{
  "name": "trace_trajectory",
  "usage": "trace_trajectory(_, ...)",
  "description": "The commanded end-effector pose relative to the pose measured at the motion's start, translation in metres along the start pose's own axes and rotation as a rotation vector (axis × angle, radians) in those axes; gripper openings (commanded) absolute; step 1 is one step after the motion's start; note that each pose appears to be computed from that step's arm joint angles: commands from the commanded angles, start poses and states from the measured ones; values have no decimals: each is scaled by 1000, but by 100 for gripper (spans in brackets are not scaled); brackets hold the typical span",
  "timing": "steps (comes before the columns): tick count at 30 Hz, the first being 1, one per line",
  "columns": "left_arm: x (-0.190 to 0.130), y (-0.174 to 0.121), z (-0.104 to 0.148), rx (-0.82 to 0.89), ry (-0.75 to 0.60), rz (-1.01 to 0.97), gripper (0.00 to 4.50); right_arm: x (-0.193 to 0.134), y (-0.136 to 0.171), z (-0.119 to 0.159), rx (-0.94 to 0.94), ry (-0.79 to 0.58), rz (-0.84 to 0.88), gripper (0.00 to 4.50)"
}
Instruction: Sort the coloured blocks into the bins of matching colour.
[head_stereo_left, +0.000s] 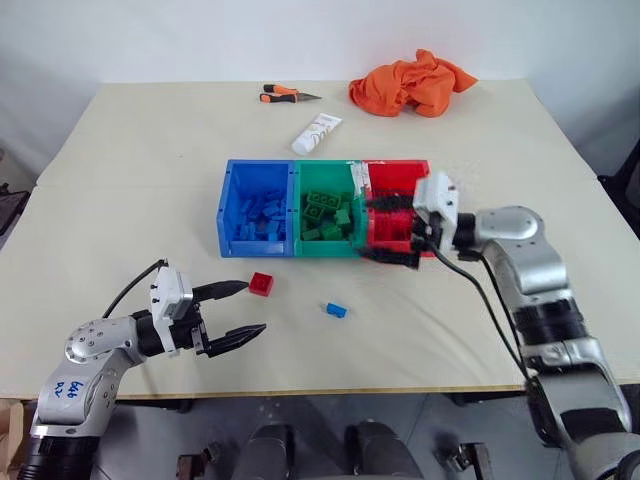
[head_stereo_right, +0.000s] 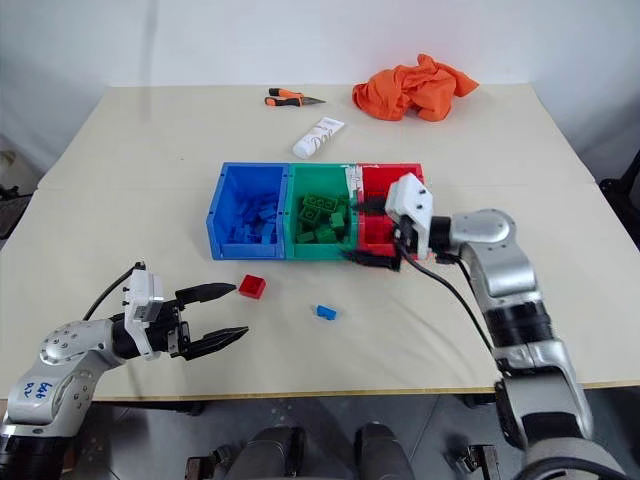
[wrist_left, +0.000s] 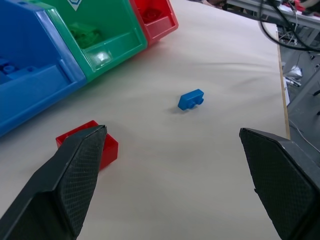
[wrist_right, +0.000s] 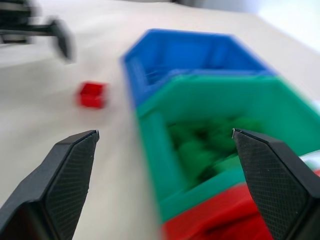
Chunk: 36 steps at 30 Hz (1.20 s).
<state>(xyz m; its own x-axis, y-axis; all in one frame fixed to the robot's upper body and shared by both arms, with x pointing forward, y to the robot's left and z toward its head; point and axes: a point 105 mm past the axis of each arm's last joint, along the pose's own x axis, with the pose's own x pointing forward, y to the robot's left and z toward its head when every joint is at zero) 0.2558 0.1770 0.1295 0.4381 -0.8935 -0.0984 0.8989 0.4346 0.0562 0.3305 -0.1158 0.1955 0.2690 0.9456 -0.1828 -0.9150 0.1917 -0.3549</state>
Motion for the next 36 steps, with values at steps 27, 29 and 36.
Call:
trace_trajectory(27, -21, 4, 3, 46, 36, -3, 450, 12, 60, -48, 43, 234, 54, 445)
trace_trajectory(29, -21, 1, 3, 44, 38, -1, 450, 26, 61, -52, 29, 242, 78, 445)
trace_trajectory(36, -19, -6, 3, 36, 27, 20, 450, 57, 67, -64, 3, 273, 150, 428)
